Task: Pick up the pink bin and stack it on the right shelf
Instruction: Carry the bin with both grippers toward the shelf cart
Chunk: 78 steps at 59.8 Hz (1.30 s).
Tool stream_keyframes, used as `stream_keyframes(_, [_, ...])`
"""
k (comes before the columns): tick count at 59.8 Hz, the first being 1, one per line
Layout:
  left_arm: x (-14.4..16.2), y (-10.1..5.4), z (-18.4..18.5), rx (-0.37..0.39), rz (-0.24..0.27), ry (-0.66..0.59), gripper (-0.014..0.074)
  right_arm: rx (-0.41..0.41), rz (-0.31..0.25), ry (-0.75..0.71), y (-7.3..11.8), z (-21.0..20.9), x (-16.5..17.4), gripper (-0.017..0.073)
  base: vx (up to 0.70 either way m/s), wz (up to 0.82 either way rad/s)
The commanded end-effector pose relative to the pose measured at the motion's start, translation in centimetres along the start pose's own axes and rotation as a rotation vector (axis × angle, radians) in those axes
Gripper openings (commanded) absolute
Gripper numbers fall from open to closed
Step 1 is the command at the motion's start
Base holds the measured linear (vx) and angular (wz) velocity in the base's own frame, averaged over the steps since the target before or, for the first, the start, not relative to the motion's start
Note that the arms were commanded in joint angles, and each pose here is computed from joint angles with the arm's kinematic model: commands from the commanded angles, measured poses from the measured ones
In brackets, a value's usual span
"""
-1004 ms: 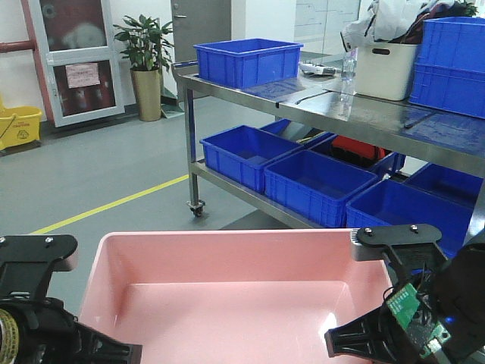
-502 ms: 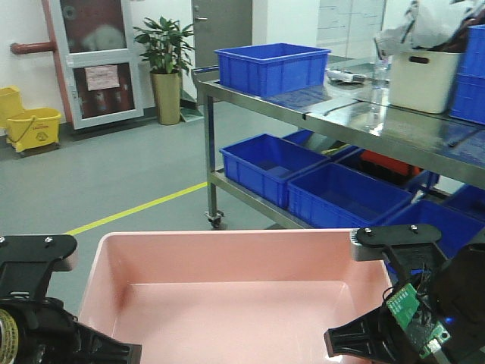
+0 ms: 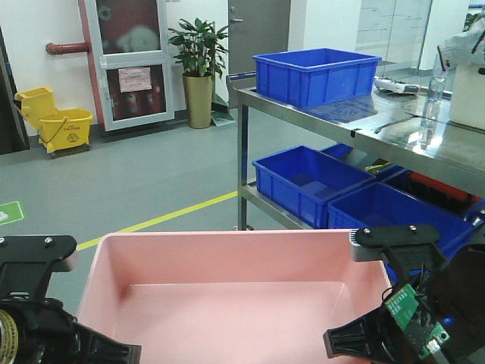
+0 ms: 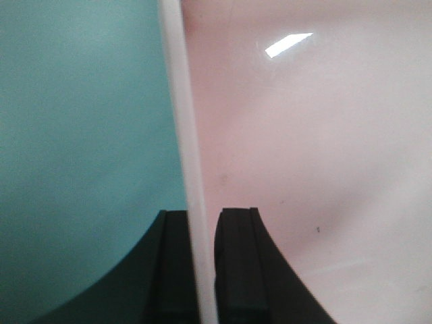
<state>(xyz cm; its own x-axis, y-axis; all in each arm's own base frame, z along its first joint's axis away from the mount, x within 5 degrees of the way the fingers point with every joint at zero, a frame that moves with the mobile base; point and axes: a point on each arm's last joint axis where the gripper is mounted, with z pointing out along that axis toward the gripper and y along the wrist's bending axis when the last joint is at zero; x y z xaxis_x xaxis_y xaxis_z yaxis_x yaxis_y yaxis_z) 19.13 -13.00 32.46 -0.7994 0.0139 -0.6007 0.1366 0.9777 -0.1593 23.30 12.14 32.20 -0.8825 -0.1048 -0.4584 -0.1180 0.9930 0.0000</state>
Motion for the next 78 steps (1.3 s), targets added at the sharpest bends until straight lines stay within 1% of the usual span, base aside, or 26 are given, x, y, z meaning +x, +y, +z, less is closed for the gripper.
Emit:
stream_keyframes(1, [-1.4, -0.96, -1.87, 0.116, -0.006, -0.135, 0.0094, -0.019, -0.014, -0.115, -0.16, -1.7, -0.92, 0.0116, 0.34, 0.06])
stream_keyframes(78, [-1.4, -0.96, -1.87, 0.116, -0.006, -0.135, 0.0094, -0.019, -0.014, -0.116, -0.15, -1.7, -0.93, 0.0116, 0.39, -0.04])
